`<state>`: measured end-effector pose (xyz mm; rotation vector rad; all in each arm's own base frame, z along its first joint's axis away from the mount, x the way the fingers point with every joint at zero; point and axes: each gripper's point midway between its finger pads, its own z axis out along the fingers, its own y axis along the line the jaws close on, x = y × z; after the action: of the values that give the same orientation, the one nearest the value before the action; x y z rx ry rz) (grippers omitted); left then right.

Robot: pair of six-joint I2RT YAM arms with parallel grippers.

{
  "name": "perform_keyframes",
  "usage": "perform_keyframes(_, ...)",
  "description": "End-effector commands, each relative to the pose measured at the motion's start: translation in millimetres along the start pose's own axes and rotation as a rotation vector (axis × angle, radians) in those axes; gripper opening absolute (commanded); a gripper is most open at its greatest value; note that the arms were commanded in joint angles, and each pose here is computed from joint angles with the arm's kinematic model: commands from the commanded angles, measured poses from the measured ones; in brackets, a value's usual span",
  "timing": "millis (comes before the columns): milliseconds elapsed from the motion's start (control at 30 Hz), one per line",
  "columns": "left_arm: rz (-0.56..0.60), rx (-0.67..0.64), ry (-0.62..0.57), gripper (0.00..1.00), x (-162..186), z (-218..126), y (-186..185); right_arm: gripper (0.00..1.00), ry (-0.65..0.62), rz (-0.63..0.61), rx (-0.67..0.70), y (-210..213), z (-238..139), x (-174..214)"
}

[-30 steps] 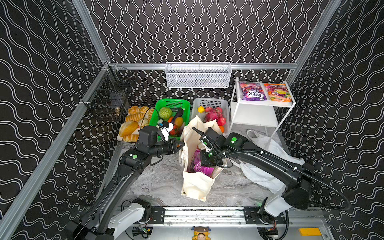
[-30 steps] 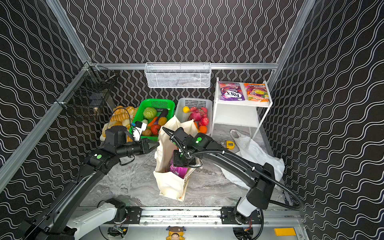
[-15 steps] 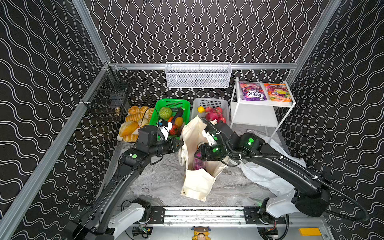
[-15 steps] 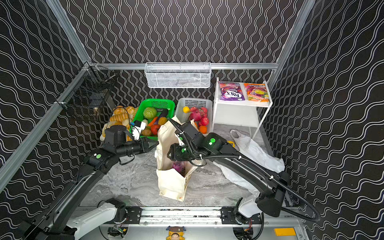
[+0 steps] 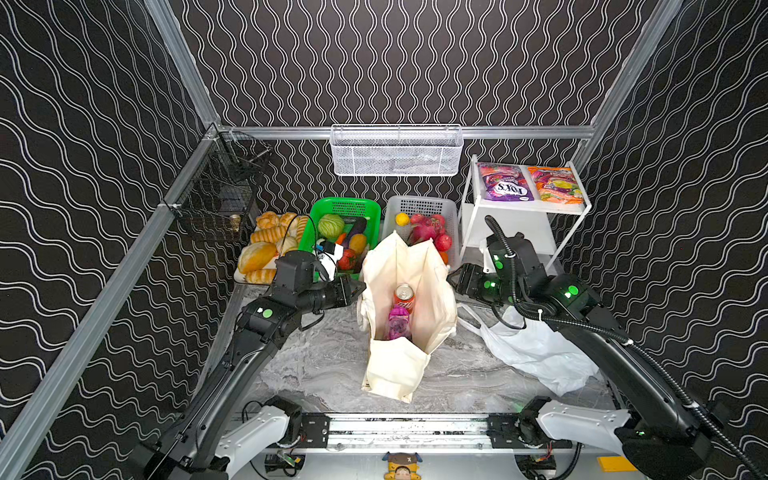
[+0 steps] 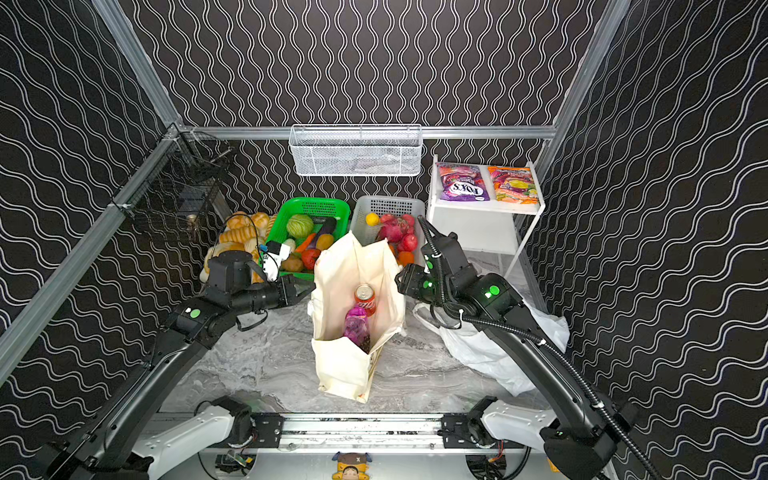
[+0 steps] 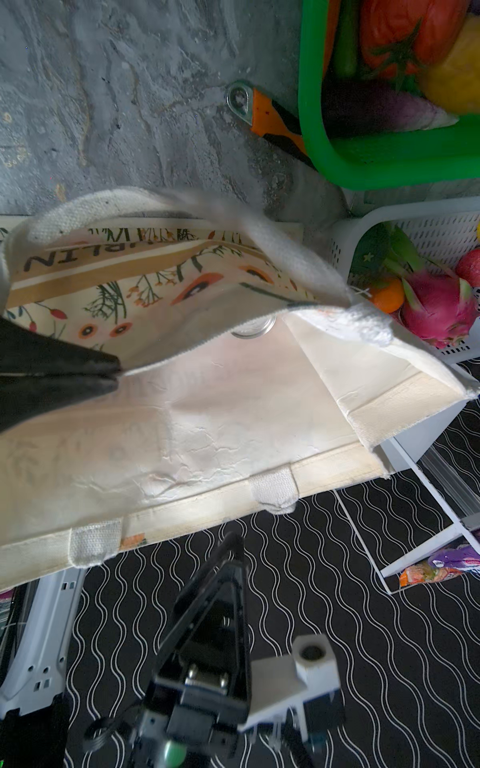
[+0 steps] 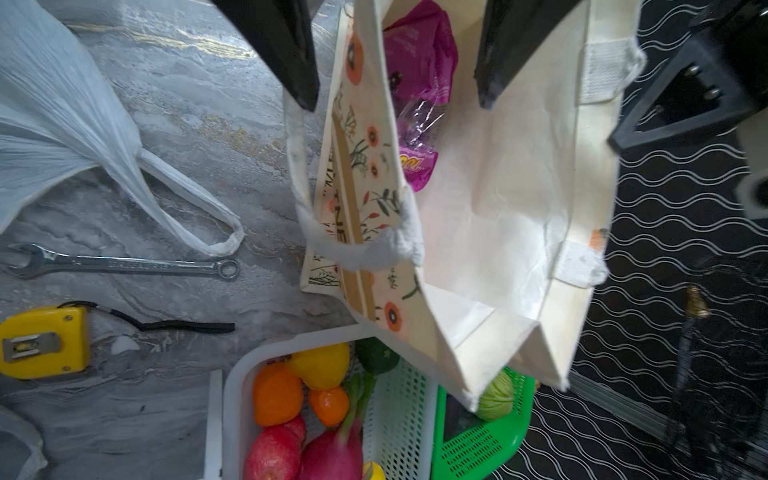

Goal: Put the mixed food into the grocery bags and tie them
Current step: 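Release the snack bag and raise the right gripper out of the tote, then reach the right gripper to the Fox's berries candy bag on the shelf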

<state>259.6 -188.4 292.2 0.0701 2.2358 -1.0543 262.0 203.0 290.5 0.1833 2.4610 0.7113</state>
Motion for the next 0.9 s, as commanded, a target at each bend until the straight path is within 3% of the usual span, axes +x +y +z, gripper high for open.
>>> perform_keyframes(0, 0.04, 0.016, -0.013, 0.0, -5, -4, -7, 0.47, 0.092, -0.065, -0.009, 1, 21, 14)
perform_keyframes(100, 0.051, 0.037, 0.022, 0.0, 2, -5, -10, 0.16, 0.11, -0.098, 0.006, 2, 34, 13)
perform_keyframes(167, 0.052, 0.084, 0.05, 0.0, 6, -3, -17, 0.02, 0.087, -0.131, 0.001, 7, 36, 5)
perform_keyframes(200, 0.046, 0.11, 0.062, 0.0, 9, -3, -21, 0.0, 0.074, -0.153, -0.007, 9, 37, 0)
perform_keyframes(367, 0.032, 0.165, 0.057, 0.0, 9, -6, -31, 0.0, 0.035, -0.199, 0.004, 3, 36, -28)
perform_keyframes(533, 0.029, 0.193, 0.054, 0.0, 8, -7, -36, 0.0, 0.058, -0.239, -0.038, 6, 40, -34)
perform_keyframes(633, 0.027, 0.199, 0.068, 0.0, 9, -2, -35, 0.13, 0.065, -0.253, -0.051, 8, 37, -33)
perform_keyframes(667, 0.031, 0.204, 0.074, 0.02, 8, -1, -36, 0.21, 0.056, -0.251, -0.048, 8, 34, -37)
perform_keyframes(767, 0.047, 0.185, 0.072, 0.22, 5, -1, -35, 0.29, -0.027, -0.26, -0.05, 13, 11, -55)
perform_keyframes(867, 0.072, 0.159, 0.052, 0.34, 1, -3, -34, 0.3, -0.162, -0.295, -0.075, 21, -25, -81)
